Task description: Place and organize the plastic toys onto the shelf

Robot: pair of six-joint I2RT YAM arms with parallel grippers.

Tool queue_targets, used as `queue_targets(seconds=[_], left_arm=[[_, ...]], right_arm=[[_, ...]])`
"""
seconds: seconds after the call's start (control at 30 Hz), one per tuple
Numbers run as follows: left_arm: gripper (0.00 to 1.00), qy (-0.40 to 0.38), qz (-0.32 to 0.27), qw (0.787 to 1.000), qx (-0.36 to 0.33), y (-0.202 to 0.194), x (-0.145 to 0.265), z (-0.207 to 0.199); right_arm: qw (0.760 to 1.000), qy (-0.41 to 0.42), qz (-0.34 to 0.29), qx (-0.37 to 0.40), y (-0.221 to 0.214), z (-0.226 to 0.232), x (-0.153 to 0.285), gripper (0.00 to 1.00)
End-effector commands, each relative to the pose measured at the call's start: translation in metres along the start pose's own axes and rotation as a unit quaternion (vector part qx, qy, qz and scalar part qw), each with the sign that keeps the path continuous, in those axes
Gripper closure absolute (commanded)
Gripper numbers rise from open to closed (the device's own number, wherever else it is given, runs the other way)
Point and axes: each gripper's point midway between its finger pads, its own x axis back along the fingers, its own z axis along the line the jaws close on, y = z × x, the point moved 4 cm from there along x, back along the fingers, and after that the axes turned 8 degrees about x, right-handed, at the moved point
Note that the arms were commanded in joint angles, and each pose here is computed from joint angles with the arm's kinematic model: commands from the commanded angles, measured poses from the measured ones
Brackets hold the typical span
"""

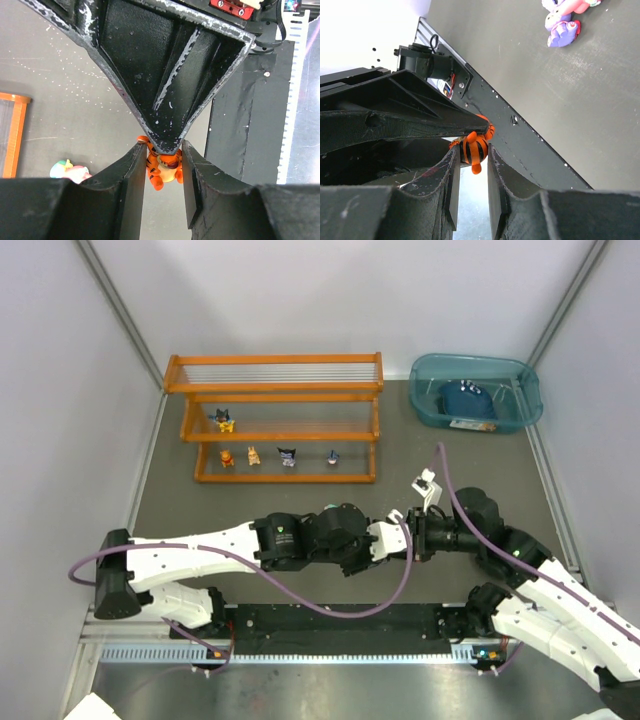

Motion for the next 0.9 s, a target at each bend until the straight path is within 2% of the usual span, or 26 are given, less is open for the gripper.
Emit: queue_targets(seconds=[0.0, 0.4, 0.6, 0.67, 0.77, 0.87], left_arm=[[0.64, -0.012, -0.001, 1.0, 0.006, 0.01, 0.001, -0.003], [0.61, -0.027, 0.031, 0.999, 0.002, 0.004, -0.006, -0.007], [0.66, -0.029, 0.038, 0.999, 0.002, 0.003, -0.008, -0.008], [0.74, -0.03, 0.04, 0.999, 0.003, 0.002, -0.009, -0.008], [1.0, -0.034, 0.041, 0.999, 0.003, 0.002, -0.01, -0.009], [1.0, -0.041, 0.041, 0.998, 0.006, 0.002, -0.01, -0.011]], right_arm=[[1.0, 0.014, -0.019, 0.018, 0.006, 0.008, 0.002, 1.0], [1.0, 0.012, -0.019, 0.019, 0.006, 0.007, 0.002, 1.0], [1.0, 0.013, -0.018, 0.019, 0.006, 0.007, 0.002, 1.0], [1.0, 0.013, -0.018, 0.019, 0.006, 0.007, 0.002, 1.0], [1.0, 0.014, -0.019, 0.019, 0.007, 0.008, 0.003, 1.0], [0.999, 0.015, -0.021, 0.02, 0.008, 0.009, 0.003, 1.0]])
